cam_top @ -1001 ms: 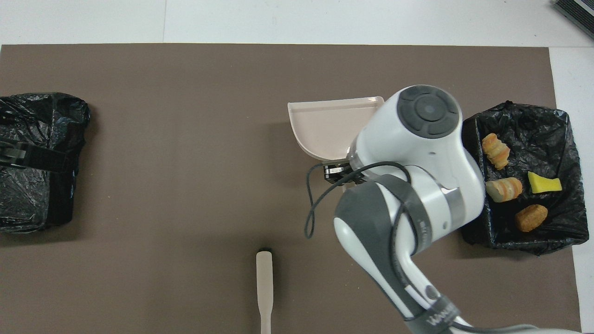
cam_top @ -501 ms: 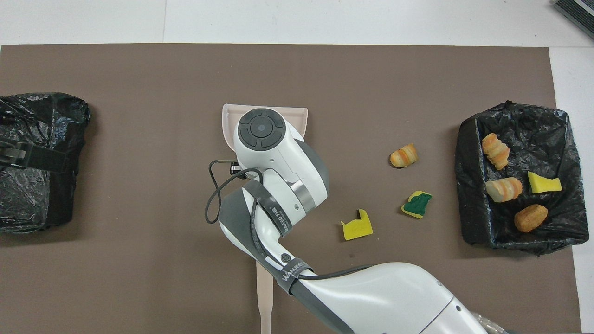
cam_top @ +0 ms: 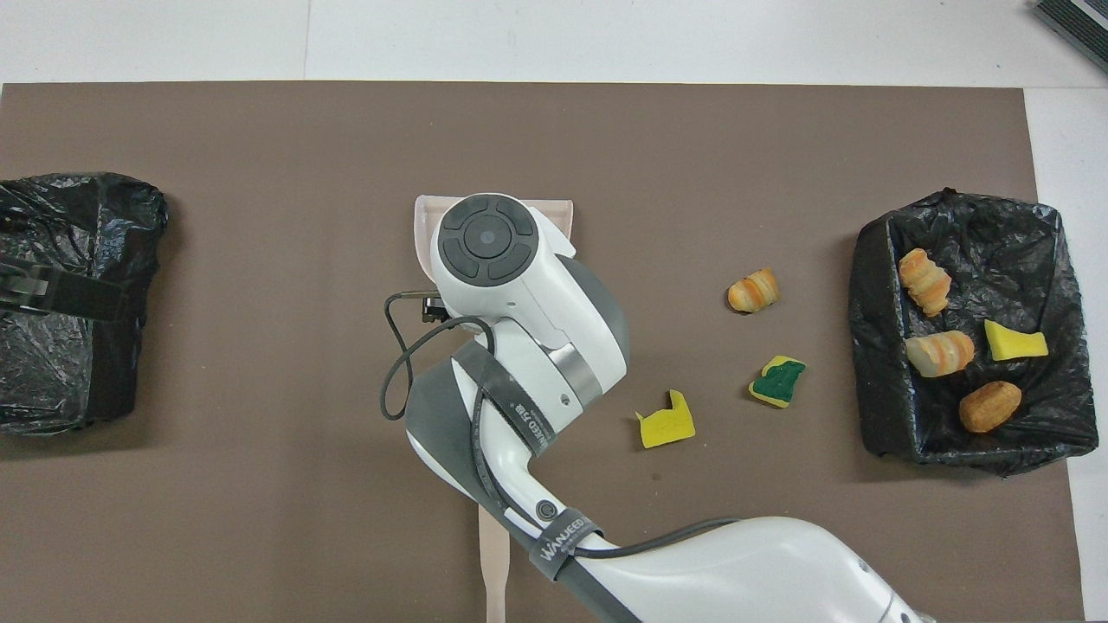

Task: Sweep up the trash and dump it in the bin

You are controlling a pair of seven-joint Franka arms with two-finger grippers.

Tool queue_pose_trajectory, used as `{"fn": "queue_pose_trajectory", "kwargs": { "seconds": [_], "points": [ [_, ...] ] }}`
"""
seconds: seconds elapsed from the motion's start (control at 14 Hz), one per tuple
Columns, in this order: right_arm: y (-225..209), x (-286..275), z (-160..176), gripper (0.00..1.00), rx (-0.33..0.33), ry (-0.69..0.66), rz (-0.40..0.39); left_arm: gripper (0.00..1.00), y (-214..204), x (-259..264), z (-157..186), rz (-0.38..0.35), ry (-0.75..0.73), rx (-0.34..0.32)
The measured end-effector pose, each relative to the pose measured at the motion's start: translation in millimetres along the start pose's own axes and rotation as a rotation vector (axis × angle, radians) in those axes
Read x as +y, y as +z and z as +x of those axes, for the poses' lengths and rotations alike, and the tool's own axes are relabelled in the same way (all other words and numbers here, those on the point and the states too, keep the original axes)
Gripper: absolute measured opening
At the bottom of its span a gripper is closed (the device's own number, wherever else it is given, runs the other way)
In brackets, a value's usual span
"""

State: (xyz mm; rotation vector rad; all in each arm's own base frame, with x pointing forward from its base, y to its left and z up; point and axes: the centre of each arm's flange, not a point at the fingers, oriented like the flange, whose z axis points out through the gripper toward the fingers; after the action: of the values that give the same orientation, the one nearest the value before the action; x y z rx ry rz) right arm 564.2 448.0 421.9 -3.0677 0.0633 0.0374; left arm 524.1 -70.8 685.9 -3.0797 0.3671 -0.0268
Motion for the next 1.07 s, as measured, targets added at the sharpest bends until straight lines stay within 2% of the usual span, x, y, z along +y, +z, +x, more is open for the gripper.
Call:
{"fn": "queue_pose_trajectory", "kwargs": {
  "seconds": [0.43,0.79,1.07],
  "points": [
    [-45,10,-61,1.00,-0.038,-0.044,-0.042,1.00,0,0,0,0.000,0.000,0.000],
    [-39,19,-122,1.00,-0.104,-0.016,-0.063,1.00,0,0,0,0.000,0.000,0.000],
    [-12,16,-168,1.00,-0.125,-0.001,0.022,1.00,0,0,0,0.000,0.000,0.000]
  ]
}}
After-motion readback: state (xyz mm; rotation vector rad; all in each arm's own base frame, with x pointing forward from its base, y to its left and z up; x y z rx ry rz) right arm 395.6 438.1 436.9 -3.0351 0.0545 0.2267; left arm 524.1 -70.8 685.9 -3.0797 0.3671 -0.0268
